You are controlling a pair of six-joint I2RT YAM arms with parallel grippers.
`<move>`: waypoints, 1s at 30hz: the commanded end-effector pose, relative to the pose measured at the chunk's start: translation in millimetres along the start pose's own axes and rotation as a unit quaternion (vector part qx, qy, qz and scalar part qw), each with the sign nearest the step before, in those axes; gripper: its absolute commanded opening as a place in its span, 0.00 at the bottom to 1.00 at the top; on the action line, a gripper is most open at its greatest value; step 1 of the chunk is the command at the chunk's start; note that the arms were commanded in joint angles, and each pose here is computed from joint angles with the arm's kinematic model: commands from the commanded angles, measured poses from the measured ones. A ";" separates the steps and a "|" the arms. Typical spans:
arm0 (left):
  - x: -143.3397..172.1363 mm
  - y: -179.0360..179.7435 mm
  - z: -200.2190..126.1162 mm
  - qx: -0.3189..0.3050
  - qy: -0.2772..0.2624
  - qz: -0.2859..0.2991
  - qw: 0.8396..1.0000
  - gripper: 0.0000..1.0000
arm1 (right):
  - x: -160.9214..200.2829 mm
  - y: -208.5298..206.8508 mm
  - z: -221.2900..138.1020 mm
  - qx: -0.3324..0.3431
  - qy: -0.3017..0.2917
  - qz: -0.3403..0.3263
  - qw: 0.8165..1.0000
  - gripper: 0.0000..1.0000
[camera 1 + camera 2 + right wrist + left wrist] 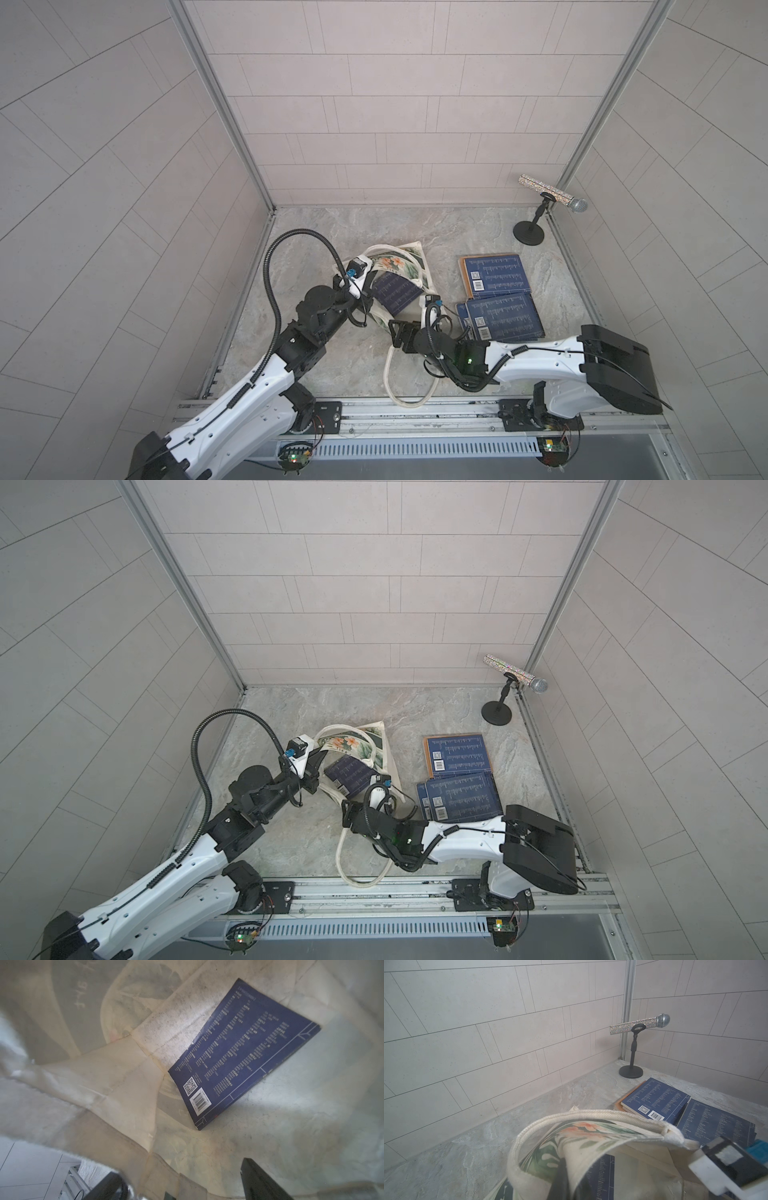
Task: Take out the books from the canvas bag
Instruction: Pick up the book from the canvas bag.
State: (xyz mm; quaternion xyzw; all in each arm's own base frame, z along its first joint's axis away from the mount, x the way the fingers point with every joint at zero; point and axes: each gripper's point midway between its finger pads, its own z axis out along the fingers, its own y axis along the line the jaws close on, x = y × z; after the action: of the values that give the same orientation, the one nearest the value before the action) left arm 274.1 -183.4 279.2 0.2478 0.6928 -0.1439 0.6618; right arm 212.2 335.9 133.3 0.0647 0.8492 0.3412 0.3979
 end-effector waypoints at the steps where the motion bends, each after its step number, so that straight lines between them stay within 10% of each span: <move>1: -46.1 13.3 -6.3 -0.028 -0.063 -0.001 0.998 0.00 | -3.4 -9.5 -16.7 0.012 0.003 -0.017 1.000 0.86; 30: -57.2 -6.8 -15.4 0.031 -0.106 -0.006 0.994 0.00 | 26.3 -18.8 31.2 0.040 0.008 -0.003 0.999 0.83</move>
State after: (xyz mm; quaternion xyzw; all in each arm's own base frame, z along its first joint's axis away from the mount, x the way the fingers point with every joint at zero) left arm 269.7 -191.1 284.7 0.2620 0.6830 -0.1640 0.6617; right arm 208.0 347.7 83.1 0.0503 0.8776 0.2952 0.3744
